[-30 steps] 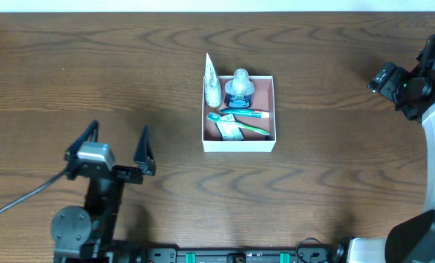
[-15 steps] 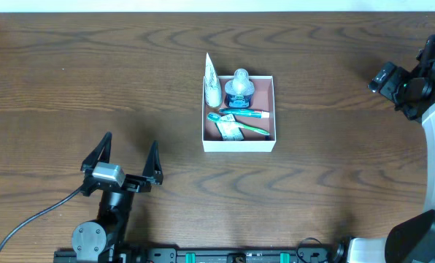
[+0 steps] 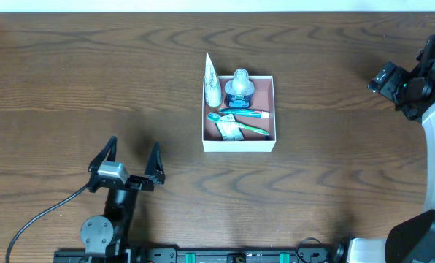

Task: Pack container

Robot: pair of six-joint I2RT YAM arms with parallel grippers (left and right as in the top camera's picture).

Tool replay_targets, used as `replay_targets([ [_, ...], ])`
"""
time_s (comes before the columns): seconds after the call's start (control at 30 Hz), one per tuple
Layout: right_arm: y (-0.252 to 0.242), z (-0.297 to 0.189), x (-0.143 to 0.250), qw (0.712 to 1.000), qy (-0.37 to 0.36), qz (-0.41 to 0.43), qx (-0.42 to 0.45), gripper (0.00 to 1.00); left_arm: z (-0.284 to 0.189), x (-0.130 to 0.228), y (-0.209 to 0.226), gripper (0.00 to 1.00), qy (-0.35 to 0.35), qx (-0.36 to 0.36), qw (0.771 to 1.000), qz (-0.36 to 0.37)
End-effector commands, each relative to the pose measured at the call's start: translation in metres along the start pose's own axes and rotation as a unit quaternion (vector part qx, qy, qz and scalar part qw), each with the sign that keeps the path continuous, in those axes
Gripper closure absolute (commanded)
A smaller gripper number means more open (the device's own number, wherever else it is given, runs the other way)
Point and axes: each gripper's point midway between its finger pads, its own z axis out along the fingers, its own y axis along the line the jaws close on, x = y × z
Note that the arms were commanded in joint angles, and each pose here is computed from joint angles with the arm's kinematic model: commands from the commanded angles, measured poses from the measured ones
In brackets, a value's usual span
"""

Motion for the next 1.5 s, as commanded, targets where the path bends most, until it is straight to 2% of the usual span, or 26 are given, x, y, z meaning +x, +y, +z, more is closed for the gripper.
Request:
replay_targets([
  [0.0,-0.003,0.002,-0.001,1.000,0.000,0.004,0.006,0.01,0.000,0.022,0.004,0.02,0.026,-0.003,1.000,-0.014],
  [0.23,-0.003,0.002,-0.001,1.000,0.000,0.004,0.006,0.01,-0.001,0.029,0.010,0.02,0.040,-0.015,0.999,-0.016],
  [0.5,-0.003,0.002,-0.001,1.000,0.000,0.004,0.006,0.01,-0.010,0.076,0.018,0.02,0.136,-0.039,0.990,-0.030],
  [1.47,-0.003,0.002,-0.001,1.000,0.000,0.004,0.006,0.01,-0.010,0.076,0.019,0.02,0.137,-0.040,0.989,-0.029],
])
